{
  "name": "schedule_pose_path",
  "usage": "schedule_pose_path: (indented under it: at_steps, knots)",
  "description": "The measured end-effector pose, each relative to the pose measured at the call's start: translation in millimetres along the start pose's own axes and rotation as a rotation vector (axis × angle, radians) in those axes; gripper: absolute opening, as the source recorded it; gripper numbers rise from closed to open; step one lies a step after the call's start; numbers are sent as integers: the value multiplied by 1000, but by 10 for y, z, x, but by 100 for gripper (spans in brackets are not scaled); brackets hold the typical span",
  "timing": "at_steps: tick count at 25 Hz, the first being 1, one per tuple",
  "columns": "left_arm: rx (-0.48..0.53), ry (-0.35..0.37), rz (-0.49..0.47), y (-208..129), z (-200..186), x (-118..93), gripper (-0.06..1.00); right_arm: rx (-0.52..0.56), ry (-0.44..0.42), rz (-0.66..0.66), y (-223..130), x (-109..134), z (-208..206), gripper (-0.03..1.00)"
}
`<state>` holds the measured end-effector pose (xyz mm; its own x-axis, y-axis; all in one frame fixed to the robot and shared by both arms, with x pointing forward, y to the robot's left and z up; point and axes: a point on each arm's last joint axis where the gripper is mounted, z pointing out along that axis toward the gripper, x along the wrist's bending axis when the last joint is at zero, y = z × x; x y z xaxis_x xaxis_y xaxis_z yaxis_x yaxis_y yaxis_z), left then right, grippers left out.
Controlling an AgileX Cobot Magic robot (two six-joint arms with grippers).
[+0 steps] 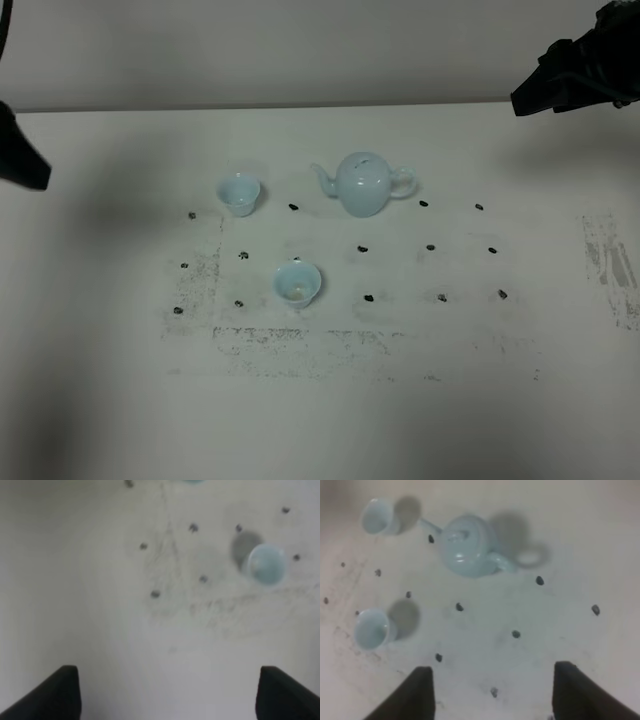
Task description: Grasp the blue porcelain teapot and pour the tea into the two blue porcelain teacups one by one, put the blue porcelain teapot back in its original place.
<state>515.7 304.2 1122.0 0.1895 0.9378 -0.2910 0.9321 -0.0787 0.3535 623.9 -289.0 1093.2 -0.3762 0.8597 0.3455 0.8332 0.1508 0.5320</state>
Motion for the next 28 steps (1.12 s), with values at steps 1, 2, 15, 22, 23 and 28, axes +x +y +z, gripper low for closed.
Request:
schedule_pose_path:
  at_steps: [1, 2, 15, 22, 23, 28]
  knots:
    - [-8, 36, -2, -123, -82, -30, 68, -2, -5, 0, -5, -9, 10, 54]
    - [-6, 70, -12, -252, -120, -42, 68, -5, -8, 1, -9, -15, 19, 54]
    - [-274, 344, -25, -1849, -536, -349, 67, -20, -13, -12, 4, -21, 21, 54]
    - [-323, 326, -17, -2309, -361, -403, 67, -31, -14, -13, 13, -22, 20, 54]
    - [-341, 329, -14, -2357, -329, -400, 67, -31, -14, -13, 13, -22, 20, 54]
    - [-392, 340, 20, -2590, -162, -384, 66, -31, -14, -14, 14, -22, 20, 54]
